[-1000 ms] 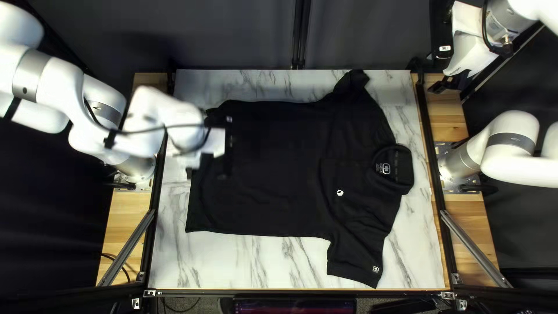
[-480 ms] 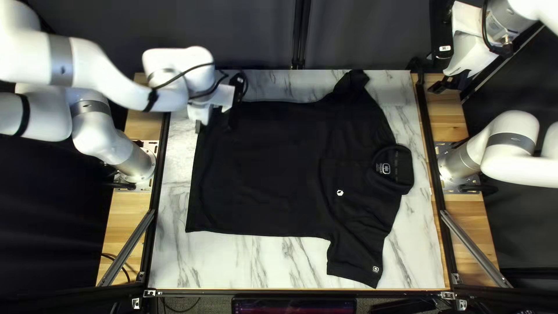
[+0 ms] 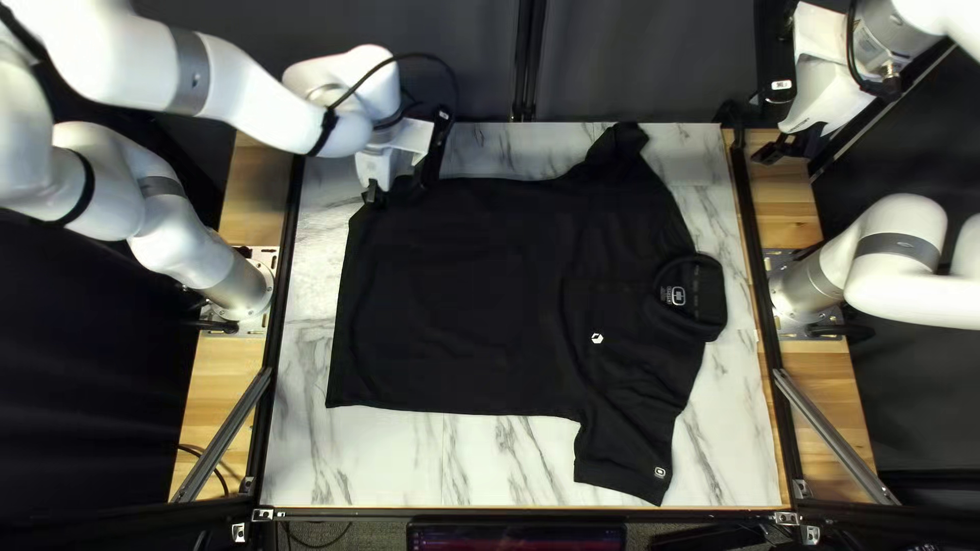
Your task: Fold t-shirt
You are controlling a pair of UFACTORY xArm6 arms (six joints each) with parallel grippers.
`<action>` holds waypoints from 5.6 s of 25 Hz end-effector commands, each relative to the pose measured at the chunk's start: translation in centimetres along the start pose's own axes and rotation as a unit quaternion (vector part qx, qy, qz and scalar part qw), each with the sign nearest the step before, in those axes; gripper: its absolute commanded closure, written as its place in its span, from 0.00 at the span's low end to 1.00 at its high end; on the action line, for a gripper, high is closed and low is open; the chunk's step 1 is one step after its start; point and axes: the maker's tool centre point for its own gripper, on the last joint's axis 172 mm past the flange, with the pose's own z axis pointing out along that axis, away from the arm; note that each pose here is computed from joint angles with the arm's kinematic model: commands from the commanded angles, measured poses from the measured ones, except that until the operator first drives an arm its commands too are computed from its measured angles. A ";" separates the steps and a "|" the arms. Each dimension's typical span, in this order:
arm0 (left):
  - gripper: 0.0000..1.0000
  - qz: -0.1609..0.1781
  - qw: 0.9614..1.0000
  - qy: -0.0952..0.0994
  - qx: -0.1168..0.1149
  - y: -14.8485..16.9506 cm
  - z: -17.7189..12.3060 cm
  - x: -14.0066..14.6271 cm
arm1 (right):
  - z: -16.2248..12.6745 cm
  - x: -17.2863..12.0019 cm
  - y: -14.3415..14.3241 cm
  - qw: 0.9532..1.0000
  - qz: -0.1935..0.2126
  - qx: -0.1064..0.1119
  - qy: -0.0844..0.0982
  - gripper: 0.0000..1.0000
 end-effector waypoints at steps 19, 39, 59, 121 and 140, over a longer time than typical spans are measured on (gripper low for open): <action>0.00 0.004 0.999 -0.032 -0.021 0.2 3.8 -0.7 | 0.0 0.0 0.0 1.000 0.000 0.000 0.000 0.00; 0.00 0.040 0.999 -0.024 -0.007 -1.8 2.4 0.2 | 0.0 0.0 0.0 1.000 0.000 0.000 0.000 0.00; 0.00 0.031 0.999 -0.033 -0.022 -0.9 4.3 -1.9 | 0.0 0.0 0.0 1.000 0.000 0.000 0.000 0.00; 0.00 0.066 0.997 -0.034 -0.011 2.9 1.3 -0.7 | 0.0 0.0 0.0 1.000 0.000 0.000 0.000 0.00; 0.00 0.049 0.997 -0.058 -0.020 9.7 4.6 -3.1 | 0.0 0.0 0.0 1.000 0.000 0.000 0.000 0.00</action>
